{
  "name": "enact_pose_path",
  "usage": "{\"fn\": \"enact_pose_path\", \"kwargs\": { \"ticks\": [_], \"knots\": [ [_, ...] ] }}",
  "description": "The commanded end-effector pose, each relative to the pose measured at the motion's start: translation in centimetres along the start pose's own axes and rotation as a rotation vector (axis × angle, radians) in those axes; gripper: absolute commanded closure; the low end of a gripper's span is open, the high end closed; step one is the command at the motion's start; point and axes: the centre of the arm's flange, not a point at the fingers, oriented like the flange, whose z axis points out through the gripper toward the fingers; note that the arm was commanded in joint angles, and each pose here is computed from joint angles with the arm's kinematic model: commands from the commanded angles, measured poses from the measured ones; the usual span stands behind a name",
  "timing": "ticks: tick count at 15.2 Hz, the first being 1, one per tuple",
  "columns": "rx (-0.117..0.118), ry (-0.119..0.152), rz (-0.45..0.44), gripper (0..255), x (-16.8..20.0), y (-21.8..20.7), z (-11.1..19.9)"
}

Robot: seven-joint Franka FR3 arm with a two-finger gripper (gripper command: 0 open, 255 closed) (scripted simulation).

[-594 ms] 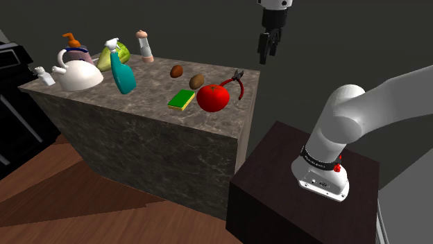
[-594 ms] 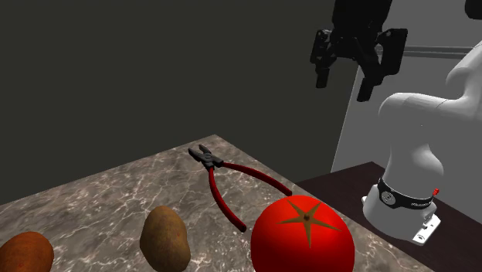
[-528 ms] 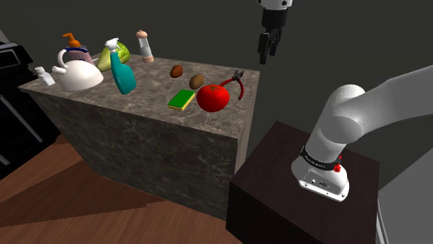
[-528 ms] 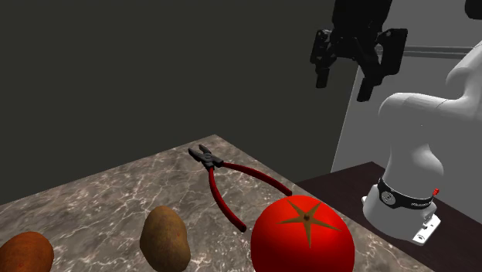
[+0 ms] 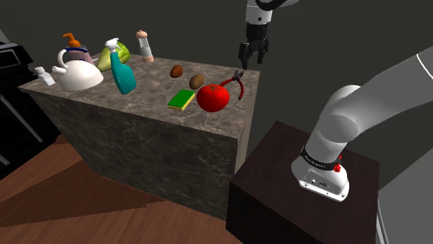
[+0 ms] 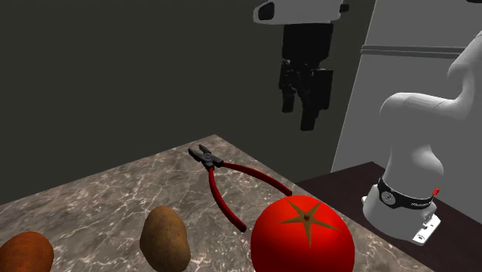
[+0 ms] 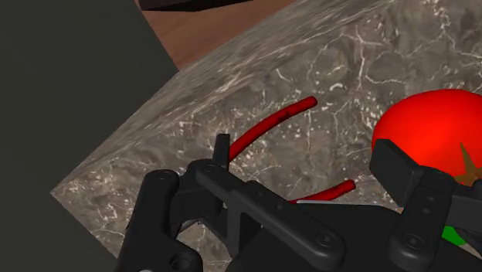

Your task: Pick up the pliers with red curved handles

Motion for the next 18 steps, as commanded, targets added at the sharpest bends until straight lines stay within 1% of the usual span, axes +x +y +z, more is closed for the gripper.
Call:
{"fn": "enact_pose_path", "kwargs": {
  "ticks": [1,7,13,14,18],
  "knots": [
    [0.009,0.004,0.080,0,2.2,1.0,1.4],
    [0.035,0.010,0.311,0,8.0,4.2,5.8],
    [0.062,0.016,0.542,0,12.9,8.5,10.3],
    [0.064,0.016,0.559,0,13.2,8.9,10.6],
    [0.064,0.016,0.559,0,13.2,8.9,12.7]
  ]
}}
